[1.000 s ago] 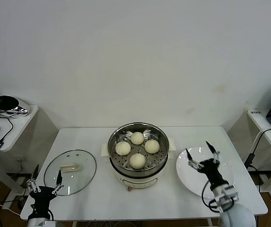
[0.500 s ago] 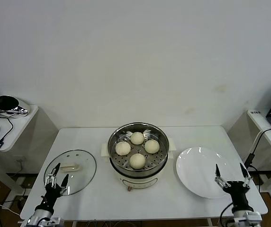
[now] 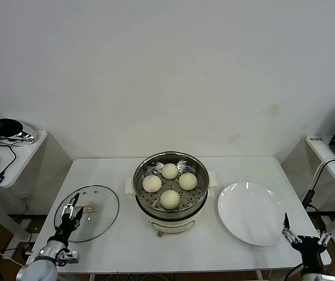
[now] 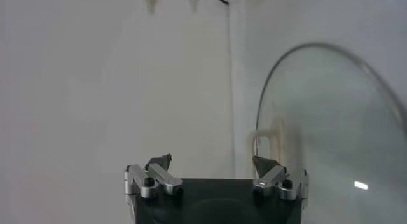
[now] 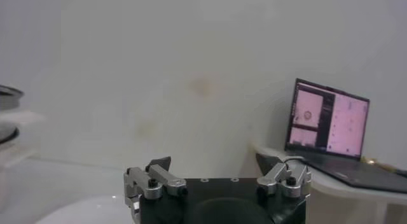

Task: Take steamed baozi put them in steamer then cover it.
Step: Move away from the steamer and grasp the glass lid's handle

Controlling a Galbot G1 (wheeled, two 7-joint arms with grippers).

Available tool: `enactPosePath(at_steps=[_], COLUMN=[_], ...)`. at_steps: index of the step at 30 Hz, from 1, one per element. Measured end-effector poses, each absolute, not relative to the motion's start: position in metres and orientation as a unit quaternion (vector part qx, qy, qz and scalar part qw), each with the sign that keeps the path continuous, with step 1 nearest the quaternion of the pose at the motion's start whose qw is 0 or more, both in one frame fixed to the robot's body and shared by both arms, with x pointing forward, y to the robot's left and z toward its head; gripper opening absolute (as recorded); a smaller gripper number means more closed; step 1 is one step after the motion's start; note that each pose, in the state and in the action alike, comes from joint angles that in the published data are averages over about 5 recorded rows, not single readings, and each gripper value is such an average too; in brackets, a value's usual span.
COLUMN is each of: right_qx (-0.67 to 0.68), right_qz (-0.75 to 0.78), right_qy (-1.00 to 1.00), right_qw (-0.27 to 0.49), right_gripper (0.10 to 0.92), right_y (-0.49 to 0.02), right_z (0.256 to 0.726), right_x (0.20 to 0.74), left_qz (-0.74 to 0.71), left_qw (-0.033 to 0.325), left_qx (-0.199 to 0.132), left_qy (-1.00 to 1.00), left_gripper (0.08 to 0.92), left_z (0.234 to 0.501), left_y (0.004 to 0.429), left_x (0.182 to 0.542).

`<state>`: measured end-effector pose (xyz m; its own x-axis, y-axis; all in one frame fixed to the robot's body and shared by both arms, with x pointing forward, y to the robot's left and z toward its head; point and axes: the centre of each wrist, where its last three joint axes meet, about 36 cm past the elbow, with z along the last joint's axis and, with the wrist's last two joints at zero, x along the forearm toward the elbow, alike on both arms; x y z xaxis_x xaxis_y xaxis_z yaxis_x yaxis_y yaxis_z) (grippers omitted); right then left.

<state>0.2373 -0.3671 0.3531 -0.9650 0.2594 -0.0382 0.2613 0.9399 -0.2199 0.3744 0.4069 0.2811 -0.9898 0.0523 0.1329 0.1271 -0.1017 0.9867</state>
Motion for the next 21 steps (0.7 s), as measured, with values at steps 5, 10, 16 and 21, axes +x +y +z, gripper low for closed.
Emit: enactPosePath(at_steps=[5,10,16,21], right_qx=[0.141,0.144,0.145,0.145], right_qz=[-0.114,-0.115,-0.114,-0.115], right_qy=[0.983,0.983,0.983,0.983], right_qw=[0.001,-0.002,-0.006,-0.009], right_gripper=[0.823,0.823,0.823,0.823], right_y=[-0.37,-0.371,-0.369,-0.37], right_z=[0.35,0.347,0.343,0.341], right_x=[0.233,0.231,0.23,0.229], left_qz=[-0.745,-0.747,-0.747,-0.747], left_qw=[0.033,0.036,0.037,0.039], left_qx=[-0.069,-0.068,-0.068,-0.069], left_qy=[-0.663,-0.66,-0.66,-0.66], left_gripper=[0.823,0.823,0.823,0.806], left_z=[0.275,0.273,0.271,0.27], left_y=[0.413,0.417,0.42,0.42], left_x=[0.389,0.402,0.414,0.42])
